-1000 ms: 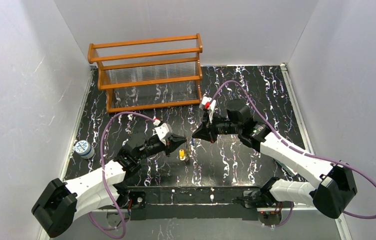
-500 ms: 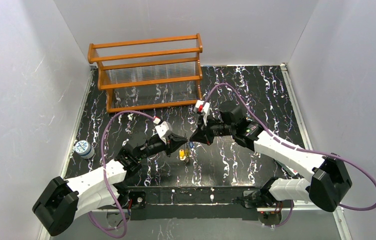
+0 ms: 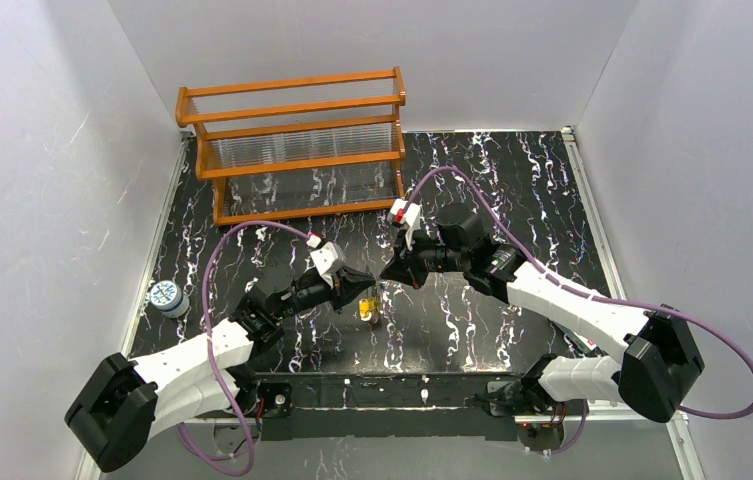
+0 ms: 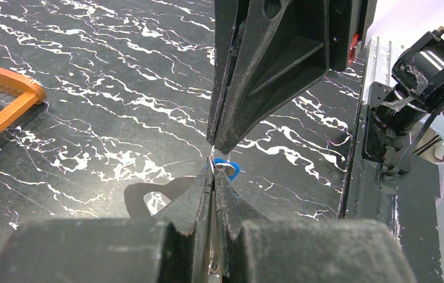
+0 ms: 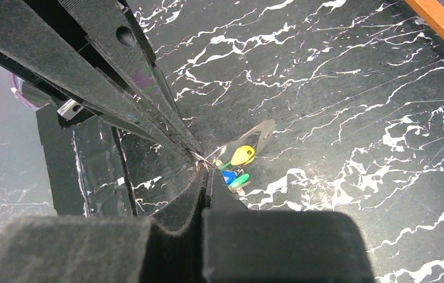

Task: Put the keys on the keyring

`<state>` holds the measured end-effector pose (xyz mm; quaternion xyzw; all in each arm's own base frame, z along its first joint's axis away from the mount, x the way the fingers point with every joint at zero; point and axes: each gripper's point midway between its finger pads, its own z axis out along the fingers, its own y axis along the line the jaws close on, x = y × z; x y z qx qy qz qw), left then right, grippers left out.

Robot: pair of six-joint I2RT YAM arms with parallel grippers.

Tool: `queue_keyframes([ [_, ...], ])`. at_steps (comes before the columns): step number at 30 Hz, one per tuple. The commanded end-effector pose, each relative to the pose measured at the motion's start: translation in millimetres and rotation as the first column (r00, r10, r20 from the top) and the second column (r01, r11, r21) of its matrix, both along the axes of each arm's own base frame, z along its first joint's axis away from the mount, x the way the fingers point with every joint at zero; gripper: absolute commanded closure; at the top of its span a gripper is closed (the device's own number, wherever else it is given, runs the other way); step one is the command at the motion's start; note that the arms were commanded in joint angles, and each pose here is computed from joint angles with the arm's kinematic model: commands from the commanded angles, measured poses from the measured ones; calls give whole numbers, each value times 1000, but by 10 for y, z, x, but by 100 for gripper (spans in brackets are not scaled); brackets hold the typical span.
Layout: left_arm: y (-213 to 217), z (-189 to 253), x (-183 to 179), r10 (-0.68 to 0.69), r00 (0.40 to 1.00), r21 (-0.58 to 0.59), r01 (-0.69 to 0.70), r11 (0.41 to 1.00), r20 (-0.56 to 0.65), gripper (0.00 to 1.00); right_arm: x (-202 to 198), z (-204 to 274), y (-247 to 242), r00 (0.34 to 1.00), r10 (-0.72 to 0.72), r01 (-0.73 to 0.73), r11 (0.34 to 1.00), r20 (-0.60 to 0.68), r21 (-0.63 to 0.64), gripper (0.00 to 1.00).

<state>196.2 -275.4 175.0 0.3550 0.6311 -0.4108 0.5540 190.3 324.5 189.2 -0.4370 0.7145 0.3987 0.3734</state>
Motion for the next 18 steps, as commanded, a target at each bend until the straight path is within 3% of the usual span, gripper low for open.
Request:
queue_keyframes([
  [1,-64,315,-8,-24,998,-65,28,998,63,100,107,188,22,997,-39,37,998,63,41,99],
  [18,-76,381,-55,-43,997,-92,48,995,62,100,112,-33,-11,998,-50,51,999,39,-4,99],
])
